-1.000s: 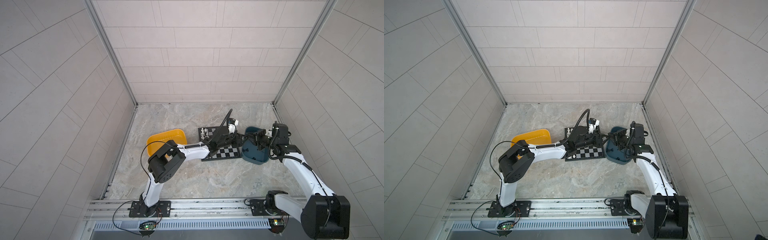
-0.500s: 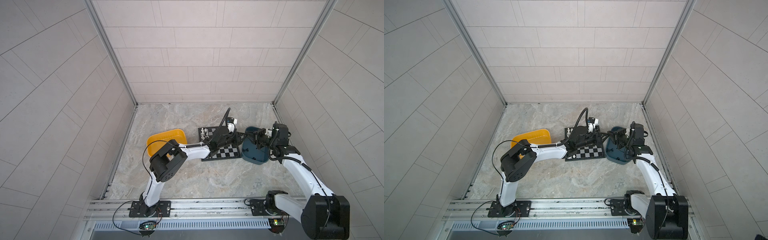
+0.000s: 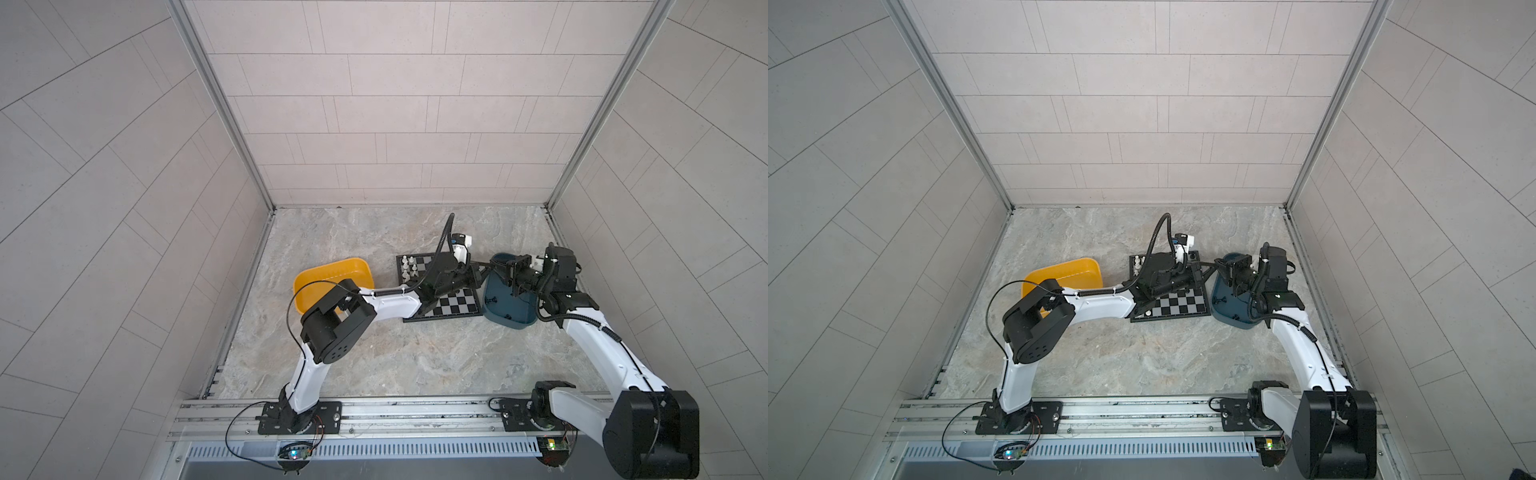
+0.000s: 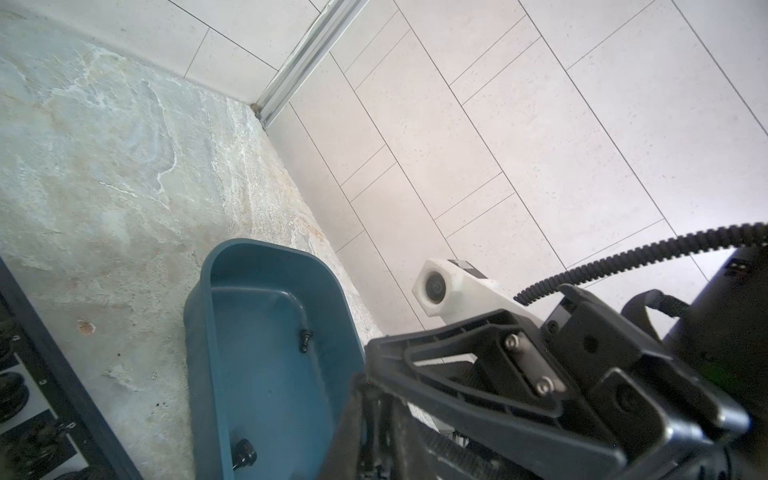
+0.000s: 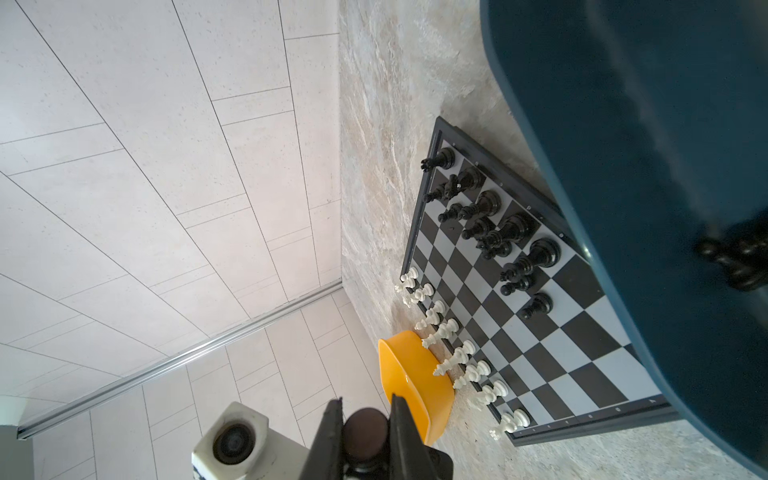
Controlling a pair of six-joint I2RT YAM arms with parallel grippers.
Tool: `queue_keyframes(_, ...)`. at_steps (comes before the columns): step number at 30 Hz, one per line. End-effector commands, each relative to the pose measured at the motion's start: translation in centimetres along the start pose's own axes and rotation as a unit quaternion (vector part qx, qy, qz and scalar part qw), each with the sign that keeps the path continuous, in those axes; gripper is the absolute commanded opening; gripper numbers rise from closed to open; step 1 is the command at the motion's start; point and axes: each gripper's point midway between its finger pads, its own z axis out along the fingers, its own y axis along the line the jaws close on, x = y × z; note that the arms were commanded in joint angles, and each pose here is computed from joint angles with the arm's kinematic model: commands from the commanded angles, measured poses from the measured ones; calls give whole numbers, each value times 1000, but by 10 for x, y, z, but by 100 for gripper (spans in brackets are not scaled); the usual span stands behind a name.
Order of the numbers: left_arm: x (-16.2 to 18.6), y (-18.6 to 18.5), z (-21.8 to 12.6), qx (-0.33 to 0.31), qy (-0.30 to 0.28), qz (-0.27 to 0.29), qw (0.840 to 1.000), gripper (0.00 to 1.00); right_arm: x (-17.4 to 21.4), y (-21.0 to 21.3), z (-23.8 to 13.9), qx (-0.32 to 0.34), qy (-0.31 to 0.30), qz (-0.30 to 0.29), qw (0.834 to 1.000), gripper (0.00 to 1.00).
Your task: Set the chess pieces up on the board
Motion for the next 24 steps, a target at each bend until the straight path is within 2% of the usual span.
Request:
queue_keyframes(1, -11, -4, -2, 8, -32, -23, 999, 4, 10, 12, -3, -23, 11, 49, 998, 0)
queue_keyframes(5, -24, -9, -13, 15, -37, -38, 998, 0, 14, 26, -6, -32, 16, -11, 999, 2)
queue_keyframes(8, -36, -9, -30, 14, -32, -44, 998, 0, 22, 32, -10, -17, 31, -82, 996, 28)
queue_keyframes(11, -43, -5, -51, 2, -9, -46, 999, 0, 28, 25, -17, 33, 49, -167, 984, 47)
queue_keyframes(14, -46, 3, -80, -27, 21, -33, 999, 0, 25, 8, -23, 108, 61, -250, 960, 56)
queue_keyframes(17, -45, 15, -113, -79, 54, -12, 995, 0, 13, -12, -20, 182, 48, -326, 926, 55)
queue_keyframes(18, -44, 18, -126, -96, 69, 1, 993, 0, 7, -21, -16, 213, 42, -356, 909, 53)
queue_keyframes(20, -41, 24, -152, -138, 100, 37, 985, 0, 1, -32, -4, 267, 44, -407, 872, 39)
queue_keyframes(21, -41, 28, -166, -164, 113, 59, 978, 0, -5, -38, 2, 302, 43, -431, 849, 33)
queue_keyframes(22, -41, 28, -179, -183, 125, 79, 972, 0, -11, -44, 8, 333, 40, -439, 833, 29)
queue_keyframes(24, -46, 29, -201, -203, 136, 95, 965, 0, -23, -56, 21, 376, 48, -438, 815, 24)
